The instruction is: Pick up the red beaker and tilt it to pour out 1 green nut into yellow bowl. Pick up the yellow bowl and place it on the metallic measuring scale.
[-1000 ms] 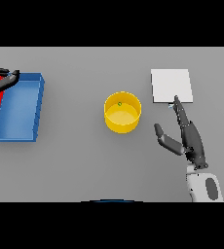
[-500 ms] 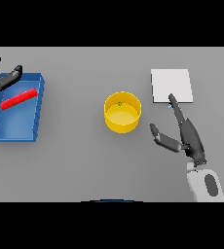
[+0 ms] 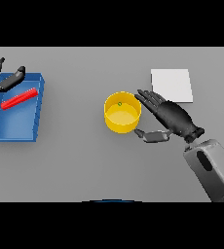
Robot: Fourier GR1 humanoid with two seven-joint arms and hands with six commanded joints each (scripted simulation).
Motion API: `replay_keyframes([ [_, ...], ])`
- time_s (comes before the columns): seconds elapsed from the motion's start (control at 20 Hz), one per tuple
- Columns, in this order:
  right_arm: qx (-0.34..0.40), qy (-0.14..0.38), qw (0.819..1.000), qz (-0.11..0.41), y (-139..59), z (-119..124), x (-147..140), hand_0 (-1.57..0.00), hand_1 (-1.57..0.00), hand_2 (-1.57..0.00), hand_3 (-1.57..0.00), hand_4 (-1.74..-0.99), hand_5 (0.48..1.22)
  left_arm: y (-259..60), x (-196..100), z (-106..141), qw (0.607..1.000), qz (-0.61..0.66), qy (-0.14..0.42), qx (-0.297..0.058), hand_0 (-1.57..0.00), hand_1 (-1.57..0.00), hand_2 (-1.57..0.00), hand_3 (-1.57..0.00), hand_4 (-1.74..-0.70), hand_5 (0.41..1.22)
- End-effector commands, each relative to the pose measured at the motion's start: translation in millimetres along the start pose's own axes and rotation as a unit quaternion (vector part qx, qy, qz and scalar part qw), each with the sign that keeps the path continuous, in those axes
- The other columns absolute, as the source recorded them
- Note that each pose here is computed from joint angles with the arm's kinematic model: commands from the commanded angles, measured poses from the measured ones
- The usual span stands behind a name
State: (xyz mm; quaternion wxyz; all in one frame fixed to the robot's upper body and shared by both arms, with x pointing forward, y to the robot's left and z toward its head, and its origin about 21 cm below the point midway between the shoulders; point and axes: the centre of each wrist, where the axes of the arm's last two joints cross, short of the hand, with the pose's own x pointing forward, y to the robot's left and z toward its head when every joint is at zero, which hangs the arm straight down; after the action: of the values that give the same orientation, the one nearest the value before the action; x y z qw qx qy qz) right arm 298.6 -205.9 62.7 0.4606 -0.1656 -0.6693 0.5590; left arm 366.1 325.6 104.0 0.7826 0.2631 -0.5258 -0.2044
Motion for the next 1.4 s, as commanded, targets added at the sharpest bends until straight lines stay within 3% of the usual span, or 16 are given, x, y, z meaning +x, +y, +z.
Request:
replay_keyframes([
  [0.0, 0.018, -0.015, 1.0, 0.02, -1.2, -8.4, 3.5, 0.0, 0.0, 0.0, 0.0, -1.157, 0.635, 4.4, -3.0, 0.2, 1.0, 0.001, -0.002, 0.002, 0.0, 0.0, 0.0, 0.0, -0.81, 0.688],
  [0.3, 0.117, -0.064, 0.984, 0.117, 0.1, -35.5, 5.6, 0.0, 0.0, 0.0, 0.0, -1.153, 0.639, 0.3, -7.8, 2.8, 1.0, 0.001, -0.004, -0.005, 0.0, 0.0, 0.0, 0.0, -0.81, 0.695],
  [0.6, 0.198, -0.086, 0.964, 0.158, 5.1, -65.6, 10.3, 0.0, 0.0, 0.0, 0.0, -1.161, 0.658, 6.8, -5.7, -0.7, 1.0, -0.003, 0.0, 0.0, 0.0, 0.0, 0.0, 0.0, -0.81, 0.696],
  [0.95, 0.267, -0.067, 0.943, 0.189, 21.7, -88.3, 14.6, 0.0, 0.0, 0.0, 0.0, -1.181, 0.674, 4.6, -9.0, 1.4, 1.0, -0.009, -0.005, -0.004, 0.0, 0.0, 0.0, 0.0, -0.8, 0.703],
  [1.1, 0.275, -0.063, 0.939, 0.194, 17.1, -94.0, 14.6, 0.0, 0.0, 0.0, -0.01, -1.188, 0.693, 4.8, -8.8, 2.6, 1.0, -0.012, -0.003, -0.001, 0.0, 0.0, 0.0, 0.0, -0.79, 0.708],
  [1.25, 0.275, -0.052, 0.94, 0.196, 21.1, -97.7, 14.9, 0.0, -0.01, -0.04, -0.08, -1.234, 0.77, 10.4, -7.9, -0.3, 1.0, -0.012, 0.0, 0.003, 0.0, 0.0, 0.0, 0.0, -0.79, 0.714],
  [1.3, 0.279, -0.056, 0.939, 0.196, 23.3, -94.8, 14.4, -0.05, -0.06, -0.09, -0.13, -1.261, 0.809, 11.0, -7.2, -0.2, 1.0, -0.012, -0.004, 0.0, 0.0, 0.0, 0.0, 0.0, -0.79, 0.712],
  [1.35, 0.283, -0.063, 0.937, 0.196, 24.5, -94.7, 14.1, -0.19, -0.18, -0.19, -0.21, -1.309, 0.891, 9.2, -9.9, -0.8, 1.0, -0.012, -0.001, 0.0, 0.0, 0.0, 0.0, 0.0, -0.79, 0.711],
])
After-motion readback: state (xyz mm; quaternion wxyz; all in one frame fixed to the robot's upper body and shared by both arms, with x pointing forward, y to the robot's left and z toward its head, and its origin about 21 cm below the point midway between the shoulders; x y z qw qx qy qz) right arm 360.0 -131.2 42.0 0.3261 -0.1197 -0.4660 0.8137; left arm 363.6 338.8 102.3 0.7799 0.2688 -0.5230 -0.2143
